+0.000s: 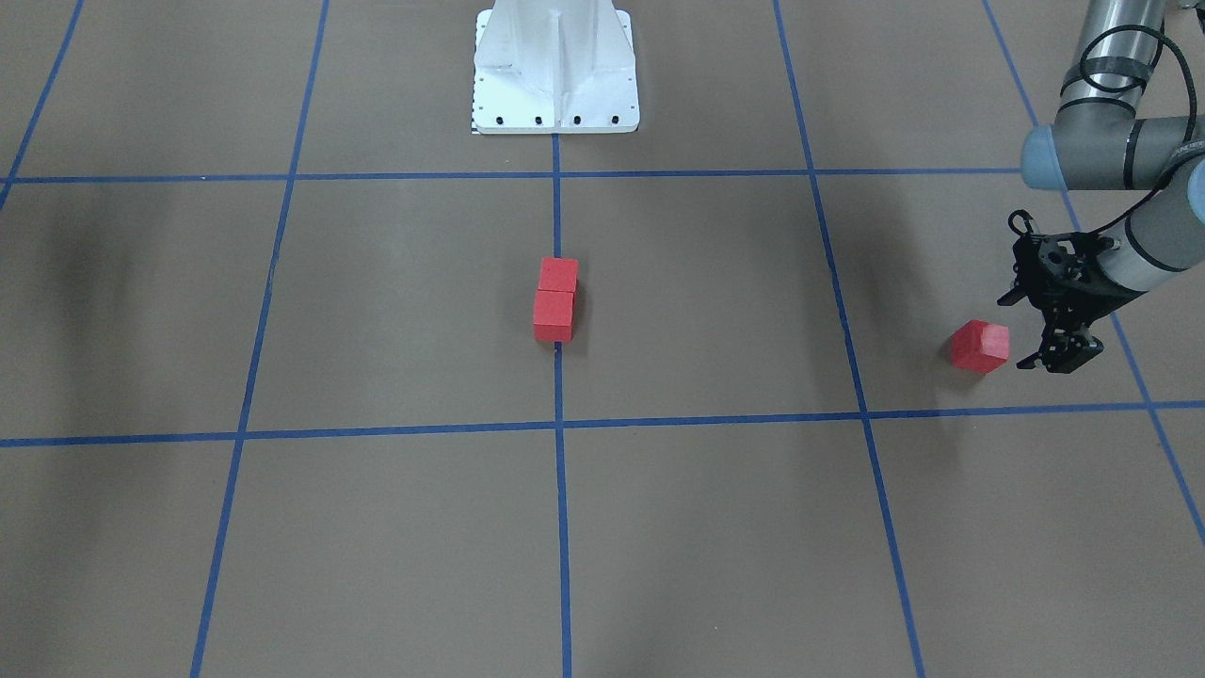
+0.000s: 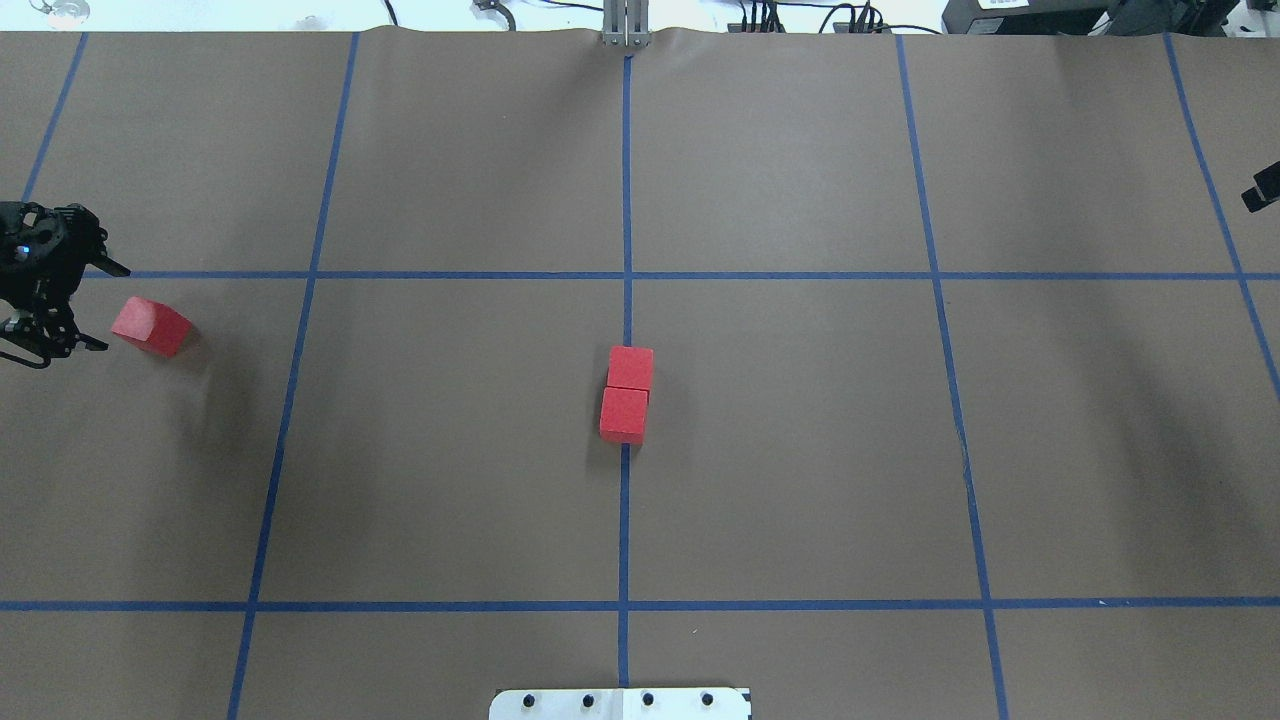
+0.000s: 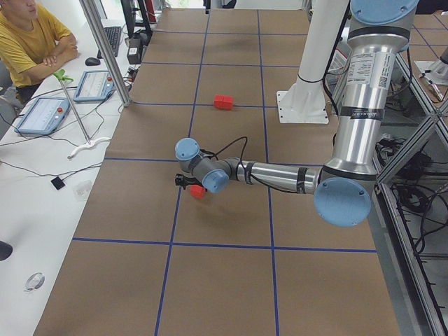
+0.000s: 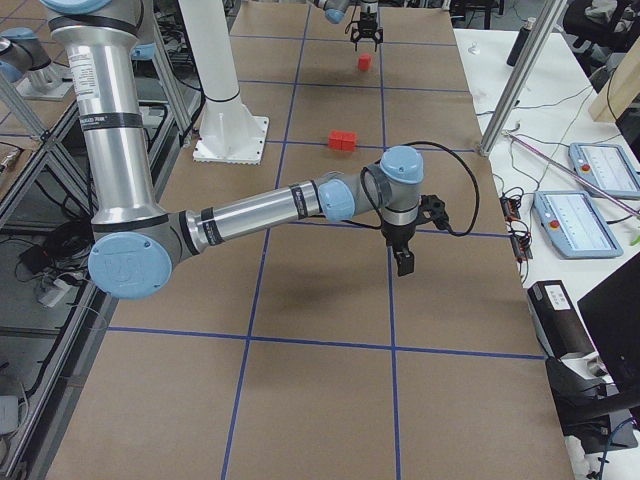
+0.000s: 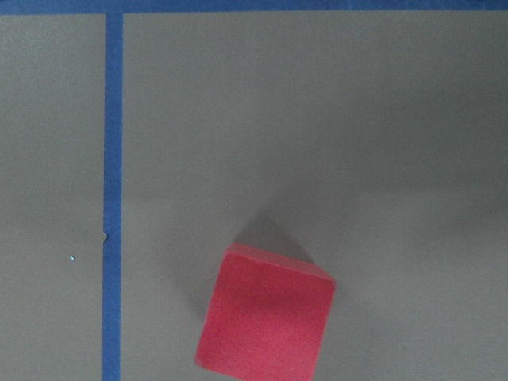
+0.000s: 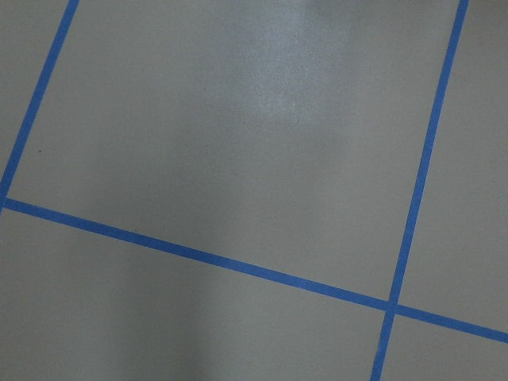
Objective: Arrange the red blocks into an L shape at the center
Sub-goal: 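Lower the left gripper over the remaining red cube and grasp it, then lift the red cube with the left gripper toward the center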
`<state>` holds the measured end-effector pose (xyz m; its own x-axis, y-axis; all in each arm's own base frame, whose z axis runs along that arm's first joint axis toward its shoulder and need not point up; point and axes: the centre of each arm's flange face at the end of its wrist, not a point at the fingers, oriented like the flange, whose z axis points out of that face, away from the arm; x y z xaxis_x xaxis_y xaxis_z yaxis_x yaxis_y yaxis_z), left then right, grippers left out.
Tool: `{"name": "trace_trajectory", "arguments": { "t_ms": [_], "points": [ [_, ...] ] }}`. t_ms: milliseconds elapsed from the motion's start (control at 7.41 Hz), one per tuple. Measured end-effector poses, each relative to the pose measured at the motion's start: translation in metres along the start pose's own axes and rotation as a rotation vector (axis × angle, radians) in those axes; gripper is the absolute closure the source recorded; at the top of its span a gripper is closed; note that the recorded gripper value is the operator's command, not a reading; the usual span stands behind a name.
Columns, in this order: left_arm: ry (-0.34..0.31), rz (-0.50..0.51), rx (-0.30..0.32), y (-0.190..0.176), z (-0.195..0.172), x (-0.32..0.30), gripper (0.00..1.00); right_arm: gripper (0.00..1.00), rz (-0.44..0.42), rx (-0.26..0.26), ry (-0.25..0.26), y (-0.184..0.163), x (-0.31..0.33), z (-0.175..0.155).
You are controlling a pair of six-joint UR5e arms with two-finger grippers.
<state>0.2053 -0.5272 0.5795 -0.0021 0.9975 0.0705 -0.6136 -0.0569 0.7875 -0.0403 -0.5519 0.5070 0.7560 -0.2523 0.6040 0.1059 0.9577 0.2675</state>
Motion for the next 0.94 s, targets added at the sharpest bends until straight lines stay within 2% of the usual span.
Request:
{"name": "trace_trajectory", "arguments": {
  "t_ms": [675, 810, 945],
  "points": [
    [-0.015, -0.002, 0.037, -0.004, 0.025, 0.007, 0.00, 0.00, 0.003, -0.004, 0.000, 0.000, 0.001, 0.002],
    [-0.014, -0.001, 0.041, -0.005, 0.029, 0.009, 0.03, 0.00, 0.003, -0.004, 0.000, 0.000, 0.001, 0.002],
    [-0.011, 0.002, 0.044, -0.008, 0.032, 0.009, 0.30, 0.00, 0.003, -0.004, 0.000, 0.000, 0.001, 0.002]
  ]
}}
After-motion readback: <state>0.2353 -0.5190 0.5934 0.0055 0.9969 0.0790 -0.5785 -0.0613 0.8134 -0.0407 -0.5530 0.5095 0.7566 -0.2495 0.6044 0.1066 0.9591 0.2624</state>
